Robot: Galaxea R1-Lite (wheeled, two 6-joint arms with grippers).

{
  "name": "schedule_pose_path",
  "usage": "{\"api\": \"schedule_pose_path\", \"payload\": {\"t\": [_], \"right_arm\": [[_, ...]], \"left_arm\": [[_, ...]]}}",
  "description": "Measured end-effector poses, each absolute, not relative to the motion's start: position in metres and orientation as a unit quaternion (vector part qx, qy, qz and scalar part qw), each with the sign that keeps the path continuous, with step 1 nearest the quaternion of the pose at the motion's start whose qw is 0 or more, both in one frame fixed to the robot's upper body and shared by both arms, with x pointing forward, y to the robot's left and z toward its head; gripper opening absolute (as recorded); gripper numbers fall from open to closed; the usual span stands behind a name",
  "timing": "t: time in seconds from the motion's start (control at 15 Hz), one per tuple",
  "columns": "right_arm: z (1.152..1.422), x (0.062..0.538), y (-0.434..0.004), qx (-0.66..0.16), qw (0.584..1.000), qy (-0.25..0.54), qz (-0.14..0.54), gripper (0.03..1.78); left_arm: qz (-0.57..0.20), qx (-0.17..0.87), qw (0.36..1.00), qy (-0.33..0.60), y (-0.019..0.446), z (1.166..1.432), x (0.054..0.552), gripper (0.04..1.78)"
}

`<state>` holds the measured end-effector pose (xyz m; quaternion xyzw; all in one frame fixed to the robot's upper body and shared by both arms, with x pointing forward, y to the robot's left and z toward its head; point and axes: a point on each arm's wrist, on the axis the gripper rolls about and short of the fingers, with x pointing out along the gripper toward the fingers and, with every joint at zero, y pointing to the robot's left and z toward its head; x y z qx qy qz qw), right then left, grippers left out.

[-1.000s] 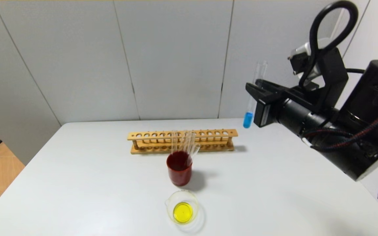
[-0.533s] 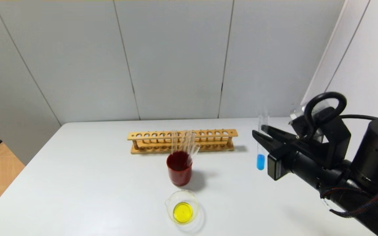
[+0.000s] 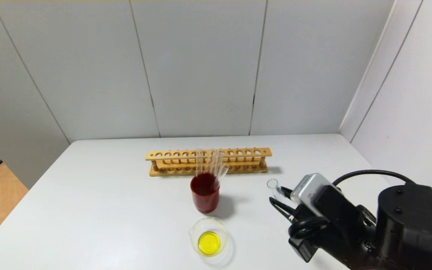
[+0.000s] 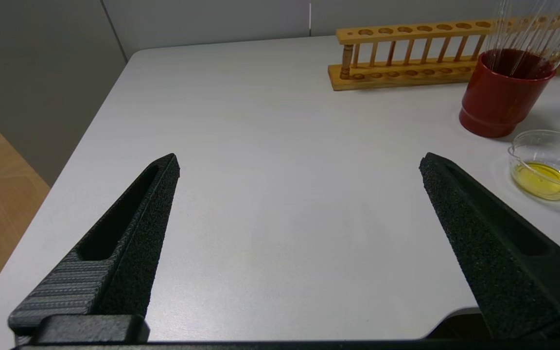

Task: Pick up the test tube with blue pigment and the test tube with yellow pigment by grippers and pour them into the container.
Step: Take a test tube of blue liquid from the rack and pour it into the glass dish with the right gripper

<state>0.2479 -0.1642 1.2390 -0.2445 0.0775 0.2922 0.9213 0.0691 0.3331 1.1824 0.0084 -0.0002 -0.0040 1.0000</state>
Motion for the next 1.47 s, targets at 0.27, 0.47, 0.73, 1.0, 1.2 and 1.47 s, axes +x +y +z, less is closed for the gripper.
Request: {"api": "schedule_pose_path", "payload": {"t": [0.27,0.47,0.73,1.0,1.2,1.47], "right_arm": [[1.22,0.254,-0.144,-0.316,0.89,0.087,0.317,0.32],[1.213,0.263,-0.127,-0.341,0.878,0.086,0.326,0.32],[1.206,0.272,-0.114,-0.386,0.856,0.079,0.334,0.32],[1.19,0.274,-0.113,-0.479,0.802,0.084,0.347,0.32],[1.186,0.277,-0.111,-0.53,0.762,0.094,0.359,0.32],[1.184,0.284,-0.101,-0.568,0.731,0.097,0.366,0.32]], "left_arm": [[-0.004,0.009,1.0,0.0,0.333,1.182,0.069,1.75],[-0.004,0.009,1.0,0.0,0.333,1.182,0.069,1.75],[-0.004,0.009,1.0,0.0,0.333,1.182,0.069,1.75],[-0.004,0.009,1.0,0.0,0.333,1.182,0.069,1.75],[-0.004,0.009,1.0,0.0,0.333,1.182,0.069,1.75],[-0.004,0.009,1.0,0.0,0.333,1.182,0.069,1.75]]}}
